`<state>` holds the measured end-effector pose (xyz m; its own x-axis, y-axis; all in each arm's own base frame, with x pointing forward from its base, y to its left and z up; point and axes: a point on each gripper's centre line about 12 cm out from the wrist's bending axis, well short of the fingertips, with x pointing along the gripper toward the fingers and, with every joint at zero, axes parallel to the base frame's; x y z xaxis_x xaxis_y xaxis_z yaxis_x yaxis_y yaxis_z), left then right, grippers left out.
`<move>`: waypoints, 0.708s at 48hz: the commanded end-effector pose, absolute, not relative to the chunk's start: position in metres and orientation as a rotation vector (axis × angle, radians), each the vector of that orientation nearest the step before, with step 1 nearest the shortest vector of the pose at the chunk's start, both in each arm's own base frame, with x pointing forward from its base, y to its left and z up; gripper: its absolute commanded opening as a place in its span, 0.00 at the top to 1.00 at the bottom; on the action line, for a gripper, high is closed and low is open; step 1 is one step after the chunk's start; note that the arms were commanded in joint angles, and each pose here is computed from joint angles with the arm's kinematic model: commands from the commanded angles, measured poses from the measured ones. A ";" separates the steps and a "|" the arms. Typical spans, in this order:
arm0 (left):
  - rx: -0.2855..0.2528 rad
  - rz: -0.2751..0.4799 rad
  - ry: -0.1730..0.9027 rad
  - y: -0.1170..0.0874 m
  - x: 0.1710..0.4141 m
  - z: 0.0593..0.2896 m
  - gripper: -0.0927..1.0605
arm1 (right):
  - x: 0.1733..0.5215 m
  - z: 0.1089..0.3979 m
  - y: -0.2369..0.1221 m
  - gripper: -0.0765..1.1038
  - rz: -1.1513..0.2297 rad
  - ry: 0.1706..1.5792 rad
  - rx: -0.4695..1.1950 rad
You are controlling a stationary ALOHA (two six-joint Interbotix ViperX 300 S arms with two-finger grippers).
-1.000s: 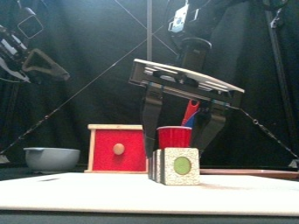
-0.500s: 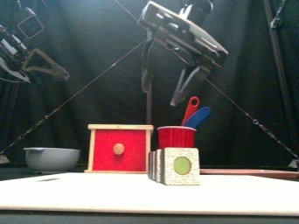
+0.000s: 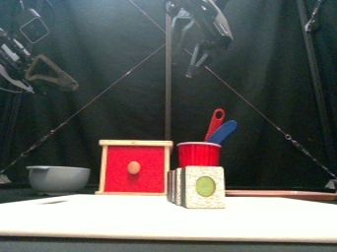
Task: Place sushi on board then cut the sushi with the knife then place the pieces on the plate
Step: Pick knife at handle with right hand
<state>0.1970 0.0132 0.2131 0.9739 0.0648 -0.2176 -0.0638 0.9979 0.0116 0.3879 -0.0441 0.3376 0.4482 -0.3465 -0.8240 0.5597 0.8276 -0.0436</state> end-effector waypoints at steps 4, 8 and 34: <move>-0.001 0.081 0.200 0.017 0.200 0.220 0.88 | 0.376 0.350 -0.069 0.18 -0.468 1.090 0.168; -0.004 0.088 0.198 0.018 0.200 0.221 0.88 | 0.376 0.339 -0.078 0.18 -0.434 1.180 0.120; -0.027 0.131 0.192 0.026 0.199 0.222 0.88 | 0.385 0.303 -0.135 0.18 -0.357 1.465 -0.017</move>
<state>0.1961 0.0234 0.2133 0.9693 0.1173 -0.2161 -0.1232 0.9923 -0.0137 0.3850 -0.1319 0.2888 0.0433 -0.2423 -0.9692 0.2255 0.9475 -0.2268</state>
